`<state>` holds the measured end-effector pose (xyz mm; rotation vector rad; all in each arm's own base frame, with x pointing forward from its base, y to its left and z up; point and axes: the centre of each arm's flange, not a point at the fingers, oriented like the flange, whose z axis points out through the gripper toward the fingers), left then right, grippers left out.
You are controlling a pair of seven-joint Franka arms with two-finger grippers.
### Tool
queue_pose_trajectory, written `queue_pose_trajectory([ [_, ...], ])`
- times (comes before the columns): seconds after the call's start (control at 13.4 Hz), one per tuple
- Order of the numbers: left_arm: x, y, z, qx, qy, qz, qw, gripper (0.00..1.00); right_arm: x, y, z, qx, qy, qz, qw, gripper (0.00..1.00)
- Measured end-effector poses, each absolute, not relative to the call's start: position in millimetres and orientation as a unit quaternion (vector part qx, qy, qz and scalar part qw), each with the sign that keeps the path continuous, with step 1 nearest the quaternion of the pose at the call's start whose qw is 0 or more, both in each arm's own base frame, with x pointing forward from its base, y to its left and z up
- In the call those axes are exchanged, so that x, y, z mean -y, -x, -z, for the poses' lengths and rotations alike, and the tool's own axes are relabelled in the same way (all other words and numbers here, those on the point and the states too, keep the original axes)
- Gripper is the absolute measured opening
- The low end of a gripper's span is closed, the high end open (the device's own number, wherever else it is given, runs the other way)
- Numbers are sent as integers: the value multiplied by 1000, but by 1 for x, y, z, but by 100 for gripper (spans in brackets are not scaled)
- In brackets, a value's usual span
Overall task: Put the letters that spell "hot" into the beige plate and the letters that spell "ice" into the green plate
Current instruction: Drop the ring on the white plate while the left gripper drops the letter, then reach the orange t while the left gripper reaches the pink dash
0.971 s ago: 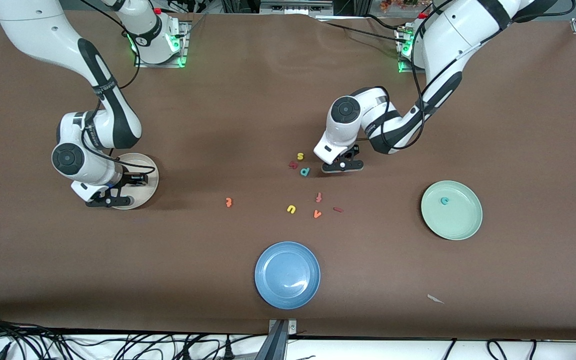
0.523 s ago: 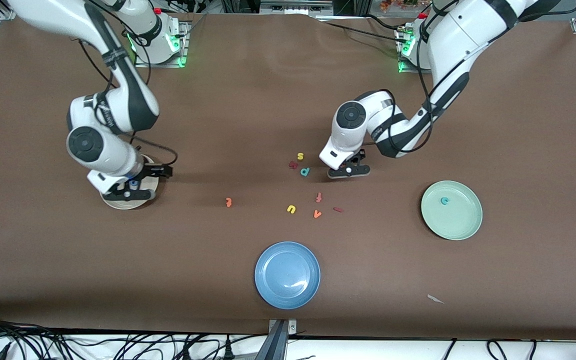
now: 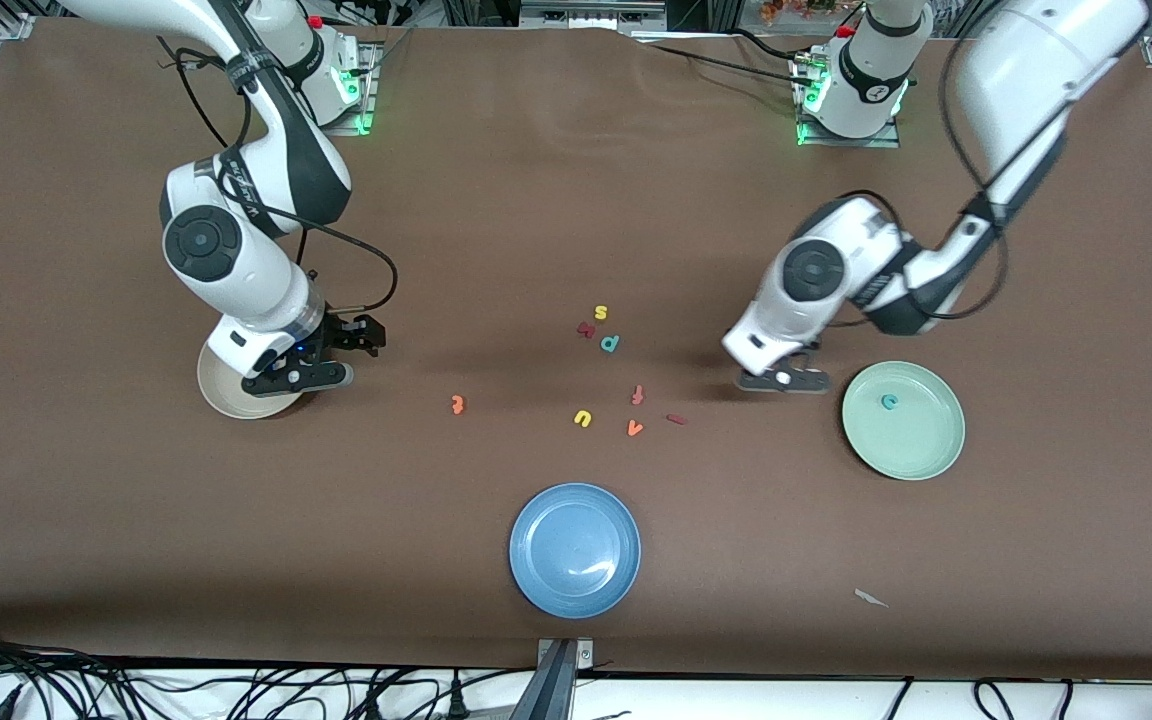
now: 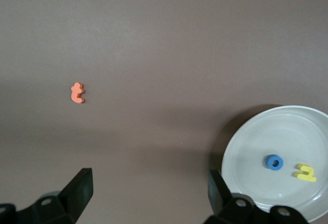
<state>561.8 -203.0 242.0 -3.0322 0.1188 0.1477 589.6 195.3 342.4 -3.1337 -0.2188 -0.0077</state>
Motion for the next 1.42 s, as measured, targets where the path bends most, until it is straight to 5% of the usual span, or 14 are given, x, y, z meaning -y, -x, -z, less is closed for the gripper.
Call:
queue_pose_trajectory([
  [0.45, 73, -594, -246, -134, 988, -61, 45, 29, -240, -591, -332, 81, 994, 58, 42, 100],
  [0.75, 21, -607, -241, -181, 979, -61, 64, 33, -227, -570, -308, 69, 996, -53, -1, 100],
  [1.2, 54, -625, -264, -152, 987, -33, 49, 94, -205, -584, -321, 14, 999, -37, -2, 100],
  [1.42, 119, -624, -277, -69, 997, -29, 13, 100, -194, -596, -329, -3, 1000, -16, 5, 100],
])
